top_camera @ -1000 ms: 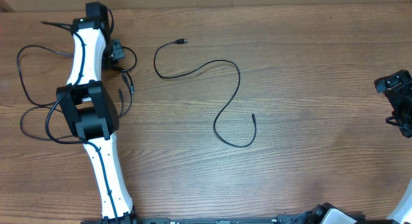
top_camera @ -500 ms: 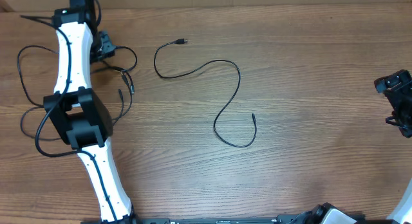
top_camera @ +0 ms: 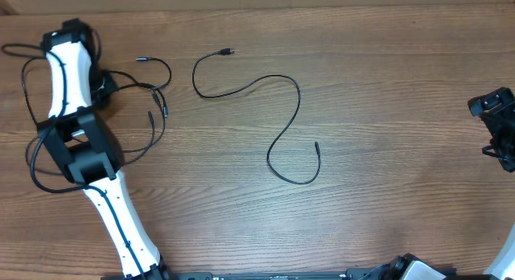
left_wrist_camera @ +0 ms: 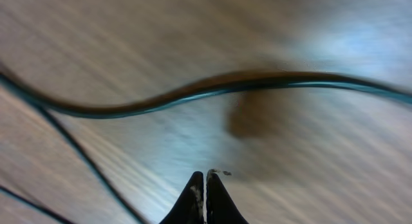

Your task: Untangle cables

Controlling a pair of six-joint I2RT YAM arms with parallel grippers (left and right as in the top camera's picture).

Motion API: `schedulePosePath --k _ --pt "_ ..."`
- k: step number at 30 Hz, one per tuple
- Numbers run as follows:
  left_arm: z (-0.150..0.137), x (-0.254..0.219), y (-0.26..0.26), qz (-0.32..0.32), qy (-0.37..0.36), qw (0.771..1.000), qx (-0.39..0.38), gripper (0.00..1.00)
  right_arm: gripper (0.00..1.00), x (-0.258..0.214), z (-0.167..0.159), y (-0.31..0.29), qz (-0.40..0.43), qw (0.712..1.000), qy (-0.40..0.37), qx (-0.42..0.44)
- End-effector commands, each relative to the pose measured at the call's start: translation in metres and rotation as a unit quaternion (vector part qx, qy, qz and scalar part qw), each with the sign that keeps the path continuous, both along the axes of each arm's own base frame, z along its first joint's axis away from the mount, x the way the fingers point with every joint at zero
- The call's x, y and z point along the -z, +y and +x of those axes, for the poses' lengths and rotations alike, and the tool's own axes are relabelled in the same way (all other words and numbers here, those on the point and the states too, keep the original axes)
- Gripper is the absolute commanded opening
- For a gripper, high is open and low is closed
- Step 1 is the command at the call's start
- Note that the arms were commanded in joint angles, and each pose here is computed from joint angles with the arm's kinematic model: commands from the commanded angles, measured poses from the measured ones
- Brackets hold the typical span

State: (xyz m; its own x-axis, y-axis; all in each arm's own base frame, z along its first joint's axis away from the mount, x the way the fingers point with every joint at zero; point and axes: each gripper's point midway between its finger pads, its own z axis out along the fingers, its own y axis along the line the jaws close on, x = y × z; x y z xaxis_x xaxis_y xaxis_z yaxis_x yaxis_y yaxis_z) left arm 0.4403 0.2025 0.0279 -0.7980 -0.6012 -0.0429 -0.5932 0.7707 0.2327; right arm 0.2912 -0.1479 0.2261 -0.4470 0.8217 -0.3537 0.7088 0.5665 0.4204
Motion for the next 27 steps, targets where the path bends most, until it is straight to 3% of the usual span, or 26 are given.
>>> schedulePosePath --k 1,14,27 --pt "-0.022 0.002 0.031 0.000 0.024 1.000 -0.005 0.04 1.00 -0.005 0.001 -0.003 -0.011 1.000 -0.005 0.000" --pt "-0.056 0.029 0.039 -0.104 0.028 0.994 -0.034 0.04 1.00 -0.005 0.001 -0.003 -0.011 1.000 -0.005 0.000" --pt "-0.037 0.057 0.053 -0.077 -0.017 0.997 -0.022 0.04 1.00 -0.005 0.001 -0.003 -0.011 1.000 -0.005 0.000"
